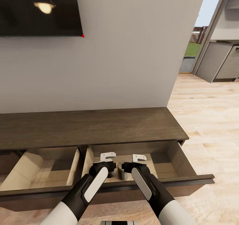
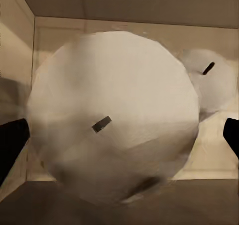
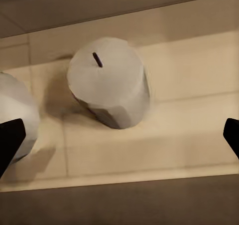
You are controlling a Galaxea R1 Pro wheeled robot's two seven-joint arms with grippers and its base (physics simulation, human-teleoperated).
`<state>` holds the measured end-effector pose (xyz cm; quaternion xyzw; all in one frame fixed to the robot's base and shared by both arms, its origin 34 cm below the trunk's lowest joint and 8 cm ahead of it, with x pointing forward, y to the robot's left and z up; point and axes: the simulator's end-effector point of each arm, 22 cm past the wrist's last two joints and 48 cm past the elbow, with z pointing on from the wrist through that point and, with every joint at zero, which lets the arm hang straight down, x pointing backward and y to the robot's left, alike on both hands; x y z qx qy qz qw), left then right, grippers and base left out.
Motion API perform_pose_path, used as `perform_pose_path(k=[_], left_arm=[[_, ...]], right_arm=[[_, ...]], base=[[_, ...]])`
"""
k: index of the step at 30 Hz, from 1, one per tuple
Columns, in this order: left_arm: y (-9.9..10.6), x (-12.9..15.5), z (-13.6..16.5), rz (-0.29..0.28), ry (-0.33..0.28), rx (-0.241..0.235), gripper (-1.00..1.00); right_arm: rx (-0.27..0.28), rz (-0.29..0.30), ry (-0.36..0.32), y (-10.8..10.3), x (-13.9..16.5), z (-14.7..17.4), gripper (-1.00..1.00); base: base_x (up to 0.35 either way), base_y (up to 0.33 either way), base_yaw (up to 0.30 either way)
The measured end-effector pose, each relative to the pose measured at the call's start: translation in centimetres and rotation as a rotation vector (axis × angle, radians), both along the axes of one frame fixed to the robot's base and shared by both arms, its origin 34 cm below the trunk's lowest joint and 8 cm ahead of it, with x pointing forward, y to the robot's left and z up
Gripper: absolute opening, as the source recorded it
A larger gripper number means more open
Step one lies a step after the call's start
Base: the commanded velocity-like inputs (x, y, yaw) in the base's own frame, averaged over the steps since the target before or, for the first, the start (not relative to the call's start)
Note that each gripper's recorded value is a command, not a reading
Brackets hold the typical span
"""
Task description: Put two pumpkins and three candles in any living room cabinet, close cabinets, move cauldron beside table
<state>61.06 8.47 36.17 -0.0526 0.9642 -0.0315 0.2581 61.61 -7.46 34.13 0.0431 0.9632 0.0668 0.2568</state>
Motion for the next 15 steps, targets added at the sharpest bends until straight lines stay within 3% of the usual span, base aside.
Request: perform_pose_path(k=[15], left_arm=[[-0.08,0.23,0.92,-0.001,-0.016,-0.004,1.00]], right_arm=[[0.000,0.000,-0.016,0.00,0.25,0.90,1.00]], base=[[0.000,0.000,0.000]])
